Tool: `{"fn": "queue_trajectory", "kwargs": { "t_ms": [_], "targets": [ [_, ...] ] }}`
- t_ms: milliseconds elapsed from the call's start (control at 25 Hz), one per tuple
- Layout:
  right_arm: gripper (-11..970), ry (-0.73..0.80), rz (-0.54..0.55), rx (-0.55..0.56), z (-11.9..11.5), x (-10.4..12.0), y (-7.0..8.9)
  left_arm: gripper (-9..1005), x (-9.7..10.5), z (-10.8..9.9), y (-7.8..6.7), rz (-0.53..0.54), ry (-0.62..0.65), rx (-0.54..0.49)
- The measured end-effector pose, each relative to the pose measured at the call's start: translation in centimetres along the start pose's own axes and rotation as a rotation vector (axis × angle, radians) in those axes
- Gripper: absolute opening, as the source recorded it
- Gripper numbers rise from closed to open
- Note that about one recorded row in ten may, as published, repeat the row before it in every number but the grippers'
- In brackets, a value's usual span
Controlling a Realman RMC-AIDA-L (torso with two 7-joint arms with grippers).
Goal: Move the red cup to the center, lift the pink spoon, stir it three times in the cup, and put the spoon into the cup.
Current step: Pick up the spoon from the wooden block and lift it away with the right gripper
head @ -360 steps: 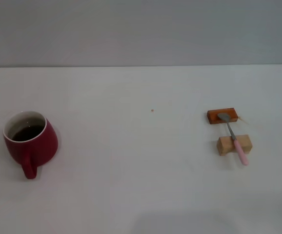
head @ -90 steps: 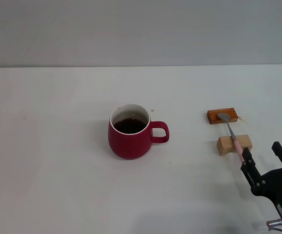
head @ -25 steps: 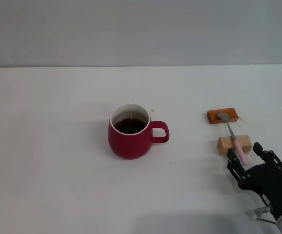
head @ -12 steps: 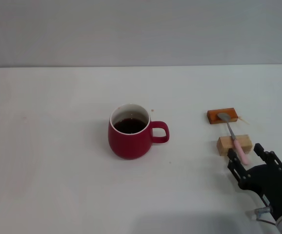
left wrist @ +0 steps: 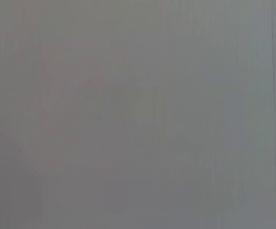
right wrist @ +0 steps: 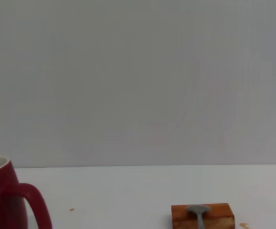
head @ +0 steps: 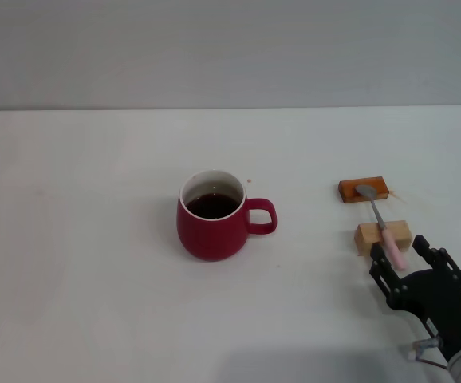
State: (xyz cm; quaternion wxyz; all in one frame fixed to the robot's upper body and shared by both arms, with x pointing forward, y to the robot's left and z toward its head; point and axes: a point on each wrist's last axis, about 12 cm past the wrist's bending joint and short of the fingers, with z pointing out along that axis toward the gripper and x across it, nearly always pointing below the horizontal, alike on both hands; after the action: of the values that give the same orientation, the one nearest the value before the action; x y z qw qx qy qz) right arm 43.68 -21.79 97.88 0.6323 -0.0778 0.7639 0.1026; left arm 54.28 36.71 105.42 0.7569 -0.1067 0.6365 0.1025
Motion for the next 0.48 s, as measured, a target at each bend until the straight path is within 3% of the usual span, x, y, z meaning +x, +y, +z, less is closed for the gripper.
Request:
{"fn": "queue_trajectory", "kwargs": {
  "t_ms": [480],
  "targets": [
    [539, 0.006, -0.002, -0.013, -0.23, 0.17, 0.22, 848, -0.23, -0.25, 0.23, 0.003, -0.026, -0.004]
  ]
}}
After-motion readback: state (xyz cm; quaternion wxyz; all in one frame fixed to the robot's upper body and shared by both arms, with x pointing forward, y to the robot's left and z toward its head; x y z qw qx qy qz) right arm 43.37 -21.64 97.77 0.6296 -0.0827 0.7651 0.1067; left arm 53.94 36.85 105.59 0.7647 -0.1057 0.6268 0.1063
